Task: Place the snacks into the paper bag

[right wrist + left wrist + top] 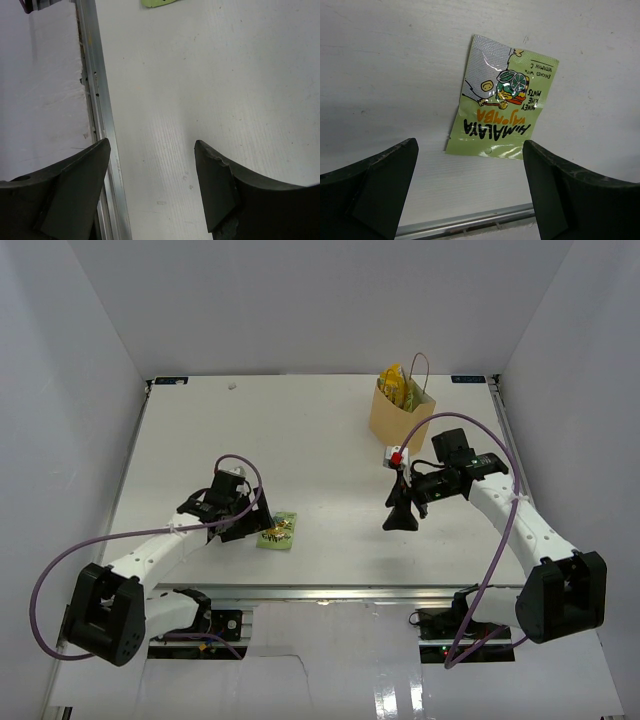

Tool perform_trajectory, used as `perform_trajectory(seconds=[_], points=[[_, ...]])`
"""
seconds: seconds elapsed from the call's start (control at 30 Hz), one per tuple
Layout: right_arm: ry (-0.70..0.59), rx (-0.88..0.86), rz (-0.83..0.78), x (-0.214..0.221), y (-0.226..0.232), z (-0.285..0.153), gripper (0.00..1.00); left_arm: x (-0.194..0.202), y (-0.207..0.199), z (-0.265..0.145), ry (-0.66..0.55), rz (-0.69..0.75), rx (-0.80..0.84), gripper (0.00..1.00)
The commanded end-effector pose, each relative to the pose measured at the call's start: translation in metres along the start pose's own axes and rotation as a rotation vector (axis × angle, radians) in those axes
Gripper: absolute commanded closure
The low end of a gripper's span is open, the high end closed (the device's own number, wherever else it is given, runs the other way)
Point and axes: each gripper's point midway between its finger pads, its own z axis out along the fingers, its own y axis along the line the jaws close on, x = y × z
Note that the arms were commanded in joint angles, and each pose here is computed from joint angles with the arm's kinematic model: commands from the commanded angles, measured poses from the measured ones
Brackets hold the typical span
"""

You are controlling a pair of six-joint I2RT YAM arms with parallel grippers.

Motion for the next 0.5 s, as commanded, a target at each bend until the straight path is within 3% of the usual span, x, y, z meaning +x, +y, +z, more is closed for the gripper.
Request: perform_trajectory(seconds=[0.0, 0.47], points=[[-0.046, -0.031, -0.019, -0.008, 0.000, 0.003, 0.26, -0.007, -0.004, 0.000, -0.019, 0.026, 0.007, 0.04], [-0.068, -0.096, 0.025, -0.009, -0.006, 0.015, 0.26, 0.011, -0.007, 0.017, 0.074, 0.075, -0.031, 0.07]])
